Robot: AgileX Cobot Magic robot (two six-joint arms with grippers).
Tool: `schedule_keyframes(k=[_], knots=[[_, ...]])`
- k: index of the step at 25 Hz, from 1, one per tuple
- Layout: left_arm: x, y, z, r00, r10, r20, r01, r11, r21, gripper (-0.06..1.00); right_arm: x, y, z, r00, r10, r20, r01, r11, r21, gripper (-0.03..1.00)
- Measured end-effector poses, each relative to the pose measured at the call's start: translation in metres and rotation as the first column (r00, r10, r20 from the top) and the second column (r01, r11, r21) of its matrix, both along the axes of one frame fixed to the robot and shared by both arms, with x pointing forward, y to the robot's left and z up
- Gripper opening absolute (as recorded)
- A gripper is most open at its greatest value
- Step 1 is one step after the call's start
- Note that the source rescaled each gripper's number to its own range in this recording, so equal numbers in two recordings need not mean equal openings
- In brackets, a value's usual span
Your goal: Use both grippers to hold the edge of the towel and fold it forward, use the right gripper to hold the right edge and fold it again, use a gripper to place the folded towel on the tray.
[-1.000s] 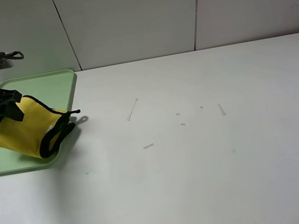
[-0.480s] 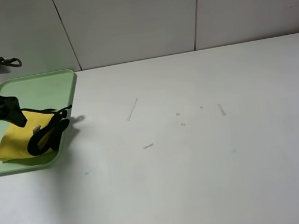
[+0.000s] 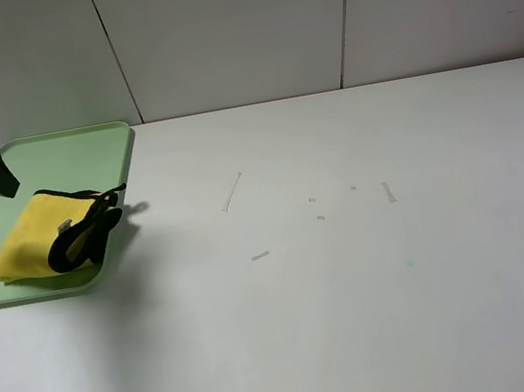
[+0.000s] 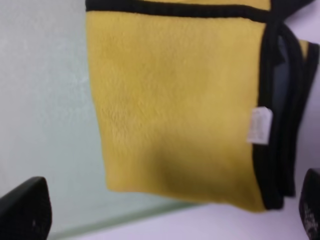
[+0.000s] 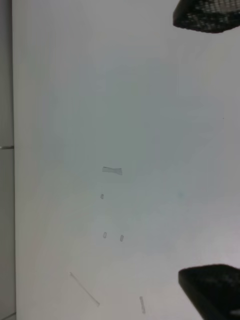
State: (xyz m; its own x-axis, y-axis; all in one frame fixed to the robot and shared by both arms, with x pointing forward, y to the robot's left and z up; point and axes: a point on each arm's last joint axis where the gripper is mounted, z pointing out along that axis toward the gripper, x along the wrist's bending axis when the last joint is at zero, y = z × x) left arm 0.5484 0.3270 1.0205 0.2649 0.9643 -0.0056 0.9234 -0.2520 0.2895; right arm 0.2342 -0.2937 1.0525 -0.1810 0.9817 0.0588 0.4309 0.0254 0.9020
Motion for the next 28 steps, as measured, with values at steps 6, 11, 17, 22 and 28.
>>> schedule_keyframes(k=[6,11,17,22,28], knots=[[-0.028,-0.013,0.026,0.999,-0.003,0.032,0.004,0.998,-0.056,1.00,0.000,0.000,0.000,1.000,0.000,0.000,0.000,1.000,0.000,1.00],[-0.057,-0.030,0.040,0.997,-0.061,0.050,0.065,0.996,-0.068,1.00,0.000,0.000,0.000,1.000,0.000,0.000,0.000,1.000,0.000,1.00],[-0.097,-0.050,0.049,0.990,-0.135,0.046,0.139,0.984,-0.108,1.00,0.000,0.000,0.000,1.000,0.000,0.000,0.000,1.000,0.000,1.00],[-0.132,-0.056,0.053,0.983,-0.166,0.076,0.174,0.977,-0.122,1.00,0.000,0.000,0.000,1.000,0.000,0.000,0.000,1.000,0.000,1.00],[-0.172,-0.054,0.053,0.984,-0.120,0.132,0.138,0.981,-0.135,1.00,0.000,0.000,0.000,1.000,0.000,0.000,0.000,1.000,0.000,1.00]])
